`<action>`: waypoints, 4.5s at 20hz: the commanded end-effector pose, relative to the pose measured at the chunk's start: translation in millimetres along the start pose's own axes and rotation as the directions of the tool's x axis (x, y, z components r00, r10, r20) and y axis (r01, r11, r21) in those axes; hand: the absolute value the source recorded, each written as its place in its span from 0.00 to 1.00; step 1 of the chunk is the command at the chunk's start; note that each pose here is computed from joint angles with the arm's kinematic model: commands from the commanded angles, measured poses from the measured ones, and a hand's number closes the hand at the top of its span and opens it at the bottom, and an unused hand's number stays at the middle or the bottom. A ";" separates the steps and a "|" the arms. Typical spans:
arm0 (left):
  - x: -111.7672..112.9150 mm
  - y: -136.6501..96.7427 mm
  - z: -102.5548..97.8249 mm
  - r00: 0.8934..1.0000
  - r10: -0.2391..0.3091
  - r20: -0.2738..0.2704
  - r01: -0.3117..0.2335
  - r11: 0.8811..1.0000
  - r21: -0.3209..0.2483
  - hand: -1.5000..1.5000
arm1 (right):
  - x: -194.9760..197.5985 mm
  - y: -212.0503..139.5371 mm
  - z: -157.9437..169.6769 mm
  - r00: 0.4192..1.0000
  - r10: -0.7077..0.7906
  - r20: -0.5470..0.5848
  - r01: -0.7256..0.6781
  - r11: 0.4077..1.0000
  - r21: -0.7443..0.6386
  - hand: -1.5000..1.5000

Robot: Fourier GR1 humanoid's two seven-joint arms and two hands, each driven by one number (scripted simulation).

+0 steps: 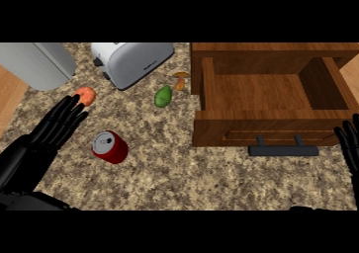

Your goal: Pick up the can, place it into the drawer and close the drawer

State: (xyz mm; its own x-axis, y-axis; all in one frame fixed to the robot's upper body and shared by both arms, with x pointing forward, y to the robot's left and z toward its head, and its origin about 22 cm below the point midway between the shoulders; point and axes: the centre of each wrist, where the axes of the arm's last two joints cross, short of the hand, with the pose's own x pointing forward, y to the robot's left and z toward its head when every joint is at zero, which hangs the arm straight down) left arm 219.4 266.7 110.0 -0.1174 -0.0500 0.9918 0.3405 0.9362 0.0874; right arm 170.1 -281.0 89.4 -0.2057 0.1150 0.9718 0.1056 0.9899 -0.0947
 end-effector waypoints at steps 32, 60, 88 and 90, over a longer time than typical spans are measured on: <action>-134.6 45.0 -14.2 0.996 -0.041 -0.074 0.047 0.995 0.083 0.00 | -28.4 -27.3 10.6 1.000 0.009 0.019 -0.009 1.000 -0.001 0.00; -212.1 53.2 3.7 0.990 0.009 -0.140 0.002 0.997 0.079 0.00 | 11.1 -13.6 13.7 1.000 0.008 0.029 -0.008 1.000 -0.014 0.00; -212.4 28.4 -58.2 0.992 0.056 -0.111 -0.055 0.998 0.015 1.00 | 5.7 -25.2 23.5 1.000 -0.016 0.022 0.016 1.000 -0.003 0.00; -206.4 12.5 -71.6 0.992 0.063 -0.105 -0.064 0.998 -0.008 1.00 | -7.3 -34.0 12.8 0.999 -0.006 0.036 0.007 0.999 -0.034 0.00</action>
State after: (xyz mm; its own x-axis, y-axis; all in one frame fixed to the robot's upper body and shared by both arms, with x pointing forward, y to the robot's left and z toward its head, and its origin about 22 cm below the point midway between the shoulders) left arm 307.6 270.7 -97.2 0.0075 -0.0495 0.9987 0.3250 0.9447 0.0444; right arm 151.2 -304.2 88.6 -0.2359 0.1134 0.9651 0.1164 0.9893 -0.0878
